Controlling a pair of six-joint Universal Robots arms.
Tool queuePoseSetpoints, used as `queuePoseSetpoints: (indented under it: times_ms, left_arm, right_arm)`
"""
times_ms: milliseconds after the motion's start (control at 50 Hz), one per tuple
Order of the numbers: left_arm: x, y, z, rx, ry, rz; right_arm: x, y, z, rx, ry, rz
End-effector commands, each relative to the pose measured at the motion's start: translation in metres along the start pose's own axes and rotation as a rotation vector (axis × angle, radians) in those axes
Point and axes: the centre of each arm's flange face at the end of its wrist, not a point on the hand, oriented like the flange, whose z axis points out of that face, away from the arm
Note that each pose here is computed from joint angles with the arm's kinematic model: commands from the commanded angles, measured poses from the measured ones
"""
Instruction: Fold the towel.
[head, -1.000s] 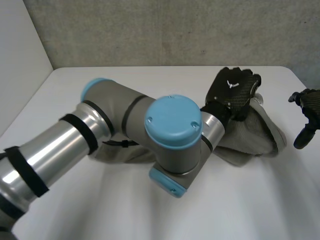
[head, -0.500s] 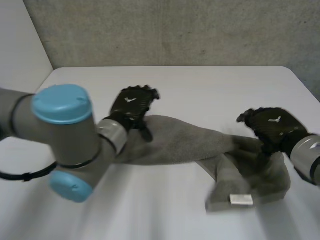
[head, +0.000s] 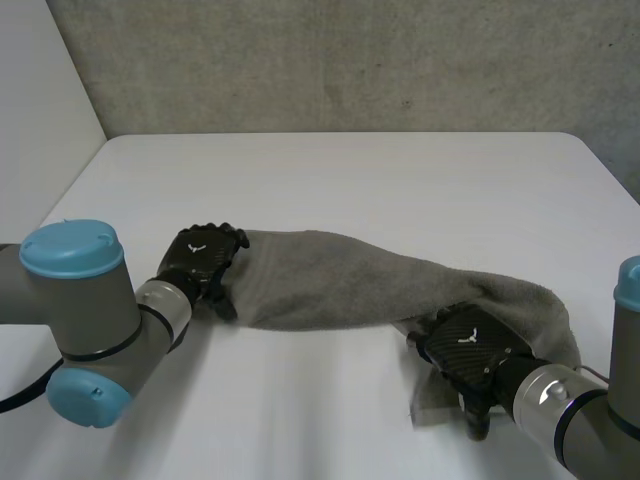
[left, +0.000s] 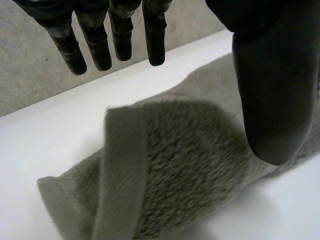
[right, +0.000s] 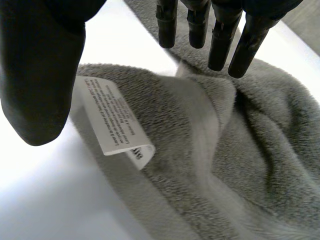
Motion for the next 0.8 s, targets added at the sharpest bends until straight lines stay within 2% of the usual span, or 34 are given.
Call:
queuePoseSetpoints:
  times_ms: [20, 100, 140, 300, 400, 500, 640, 700, 800]
  left_arm:
    - [-0.004, 0.019, 0.016, -0.060, -0.006, 0.103]
    - [-0.009, 0.022, 0.017, -0.074, -0.016, 0.108]
    - [-0.012, 0.021, 0.016, -0.076, -0.022, 0.101]
    - [-0.029, -0.025, 0.004, 0.019, -0.070, 0.088]
    - [-0.042, -0.062, -0.021, 0.041, -0.094, 0.036]
    - [-0.048, -0.080, -0.040, 0.029, -0.056, -0.032]
    - [-0.063, -0.089, -0.040, 0.042, 0.018, -0.153]
    - [-0.077, -0.094, -0.031, 0.063, 0.010, -0.195]
    - [-0.105, -0.072, 0.016, 0.018, -0.049, -0.237]
  right_arm:
    - [-0.009, 0.016, 0.013, -0.077, -0.037, 0.002]
    - [-0.004, 0.013, 0.014, -0.067, -0.018, -0.003]
    - [0.004, -0.003, 0.010, -0.002, 0.006, -0.015]
    - [0.031, -0.048, -0.018, 0.163, 0.137, -0.043]
    - [0.037, -0.062, -0.037, 0.193, 0.133, -0.051]
    - [0.047, -0.058, -0.041, 0.166, 0.103, -0.013]
    - [0.041, -0.035, -0.026, 0.095, 0.028, 0.036]
    - [0.034, -0.020, -0.006, 0.055, -0.005, 0.065]
    - [0.020, -0.013, -0.003, 0.040, -0.040, 0.092]
